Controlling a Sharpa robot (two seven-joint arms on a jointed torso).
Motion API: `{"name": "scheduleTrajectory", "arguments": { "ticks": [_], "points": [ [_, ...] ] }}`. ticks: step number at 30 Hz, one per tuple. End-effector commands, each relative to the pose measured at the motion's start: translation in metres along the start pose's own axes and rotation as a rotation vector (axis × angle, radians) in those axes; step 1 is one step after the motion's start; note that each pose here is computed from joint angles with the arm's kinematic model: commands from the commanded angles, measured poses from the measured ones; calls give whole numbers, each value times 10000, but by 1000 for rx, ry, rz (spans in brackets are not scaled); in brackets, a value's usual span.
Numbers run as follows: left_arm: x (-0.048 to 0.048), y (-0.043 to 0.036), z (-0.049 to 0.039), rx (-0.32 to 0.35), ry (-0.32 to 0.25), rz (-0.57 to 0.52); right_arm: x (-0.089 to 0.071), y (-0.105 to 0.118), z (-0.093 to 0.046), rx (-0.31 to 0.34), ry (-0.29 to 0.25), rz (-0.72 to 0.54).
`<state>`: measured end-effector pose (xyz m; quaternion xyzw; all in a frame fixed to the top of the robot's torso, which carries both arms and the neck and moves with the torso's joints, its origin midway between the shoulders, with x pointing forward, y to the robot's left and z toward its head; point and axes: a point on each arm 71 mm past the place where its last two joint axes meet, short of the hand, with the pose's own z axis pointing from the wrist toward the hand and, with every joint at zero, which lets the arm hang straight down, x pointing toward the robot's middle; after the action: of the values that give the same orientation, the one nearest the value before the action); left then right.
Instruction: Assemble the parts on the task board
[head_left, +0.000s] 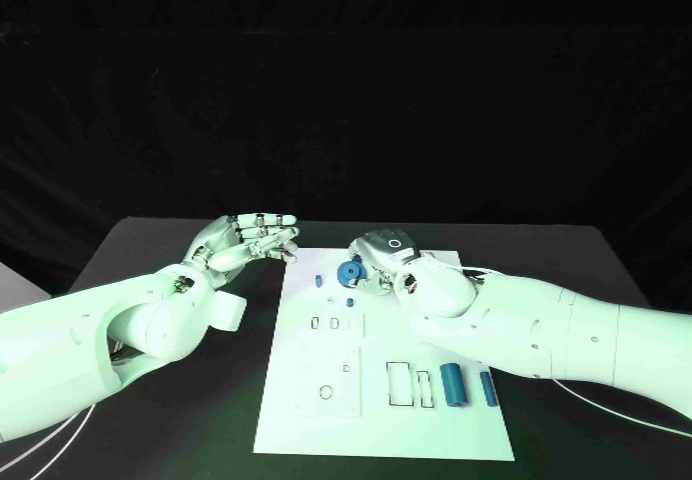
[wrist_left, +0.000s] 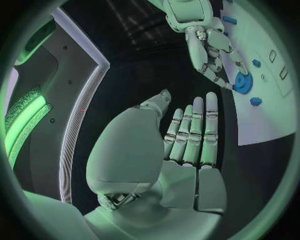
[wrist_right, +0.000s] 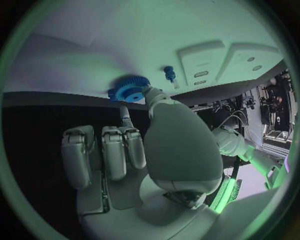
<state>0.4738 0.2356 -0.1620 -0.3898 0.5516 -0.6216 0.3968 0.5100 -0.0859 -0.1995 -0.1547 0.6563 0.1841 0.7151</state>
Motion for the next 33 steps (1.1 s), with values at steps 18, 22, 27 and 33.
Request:
{"name": "scheduleTrajectory", "arguments": {
  "ticks": [18,22,27,33],
  "points": [
    [3,-7,1,-1,11,-1,88,-84,-54,6,128,82],
    [-4,-6,1,-2,7,1,103,-125,-55,22,143,101],
    [-7,-4,1,-3,6,2,108,-152,-62,31,149,108],
    [-12,-4,-1,-4,5,3,105,-186,-81,37,149,109]
  ]
}}
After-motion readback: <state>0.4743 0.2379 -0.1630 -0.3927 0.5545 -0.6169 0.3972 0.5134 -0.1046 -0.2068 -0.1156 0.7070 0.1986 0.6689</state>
